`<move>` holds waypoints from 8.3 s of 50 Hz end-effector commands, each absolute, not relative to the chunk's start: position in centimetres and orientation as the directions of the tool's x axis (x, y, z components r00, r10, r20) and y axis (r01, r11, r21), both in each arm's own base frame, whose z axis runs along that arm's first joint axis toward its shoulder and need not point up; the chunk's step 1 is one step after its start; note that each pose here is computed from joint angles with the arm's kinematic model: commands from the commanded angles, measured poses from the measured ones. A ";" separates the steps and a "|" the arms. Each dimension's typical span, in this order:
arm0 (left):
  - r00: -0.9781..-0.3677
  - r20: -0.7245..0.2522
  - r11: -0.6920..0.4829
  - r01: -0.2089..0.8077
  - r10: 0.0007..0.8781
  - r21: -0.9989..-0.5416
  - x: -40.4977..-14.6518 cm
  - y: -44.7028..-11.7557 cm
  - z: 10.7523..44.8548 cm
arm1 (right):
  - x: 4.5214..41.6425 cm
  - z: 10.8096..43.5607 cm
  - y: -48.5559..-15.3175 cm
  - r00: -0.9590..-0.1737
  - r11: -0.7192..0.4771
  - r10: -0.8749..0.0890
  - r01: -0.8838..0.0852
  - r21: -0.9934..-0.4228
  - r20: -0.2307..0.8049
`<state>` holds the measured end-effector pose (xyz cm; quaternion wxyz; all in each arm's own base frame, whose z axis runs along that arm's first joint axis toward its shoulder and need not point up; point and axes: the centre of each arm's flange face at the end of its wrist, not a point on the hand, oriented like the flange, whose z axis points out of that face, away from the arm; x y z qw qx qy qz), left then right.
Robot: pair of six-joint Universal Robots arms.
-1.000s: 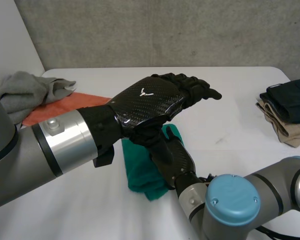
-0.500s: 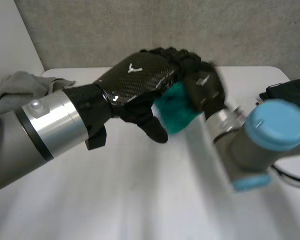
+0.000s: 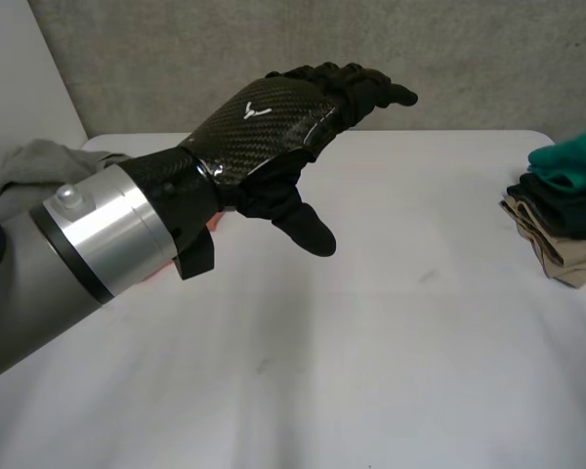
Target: Fold the laundry.
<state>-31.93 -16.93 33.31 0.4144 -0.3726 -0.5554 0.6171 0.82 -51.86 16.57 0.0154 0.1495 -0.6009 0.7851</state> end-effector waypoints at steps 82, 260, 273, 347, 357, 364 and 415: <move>-0.841 -0.505 -0.133 0.488 0.195 -0.863 -8.9 -53.2 11.6 | 23.5 15.6 -25.0 -0.665 -0.033 -0.615 -0.516 -0.856 0.424; -0.829 0.002 0.291 0.193 0.559 -0.937 -25.7 -26.0 17.9 | 21.6 18.0 -27.8 -0.700 0.065 -0.597 -0.530 -0.846 0.392; -0.896 -0.016 0.227 0.130 0.444 -0.965 -21.6 -26.6 21.5 | 21.3 22.1 -26.5 -0.708 0.131 -0.593 -0.556 -0.821 0.385; -0.776 -0.234 -0.068 0.241 0.585 -0.968 -22.5 -24.8 29.0 | 27.3 19.1 -34.9 -0.565 0.101 -0.786 -0.516 -0.850 0.250; -0.780 -0.209 -0.111 0.178 0.589 -0.978 -22.1 -23.3 31.8 | 28.4 15.4 -35.4 -0.524 0.036 -0.777 -0.590 -0.807 0.348; -0.805 -0.182 -0.103 0.150 0.564 -0.983 -21.0 -23.5 32.4 | 27.8 14.4 -37.6 -0.584 -0.015 -0.667 -0.611 -0.791 0.463; -0.791 -0.165 0.181 0.329 0.589 -0.927 -19.8 -28.7 17.1 | 23.2 17.1 -34.8 -0.638 -0.023 -0.577 -0.611 -0.791 0.510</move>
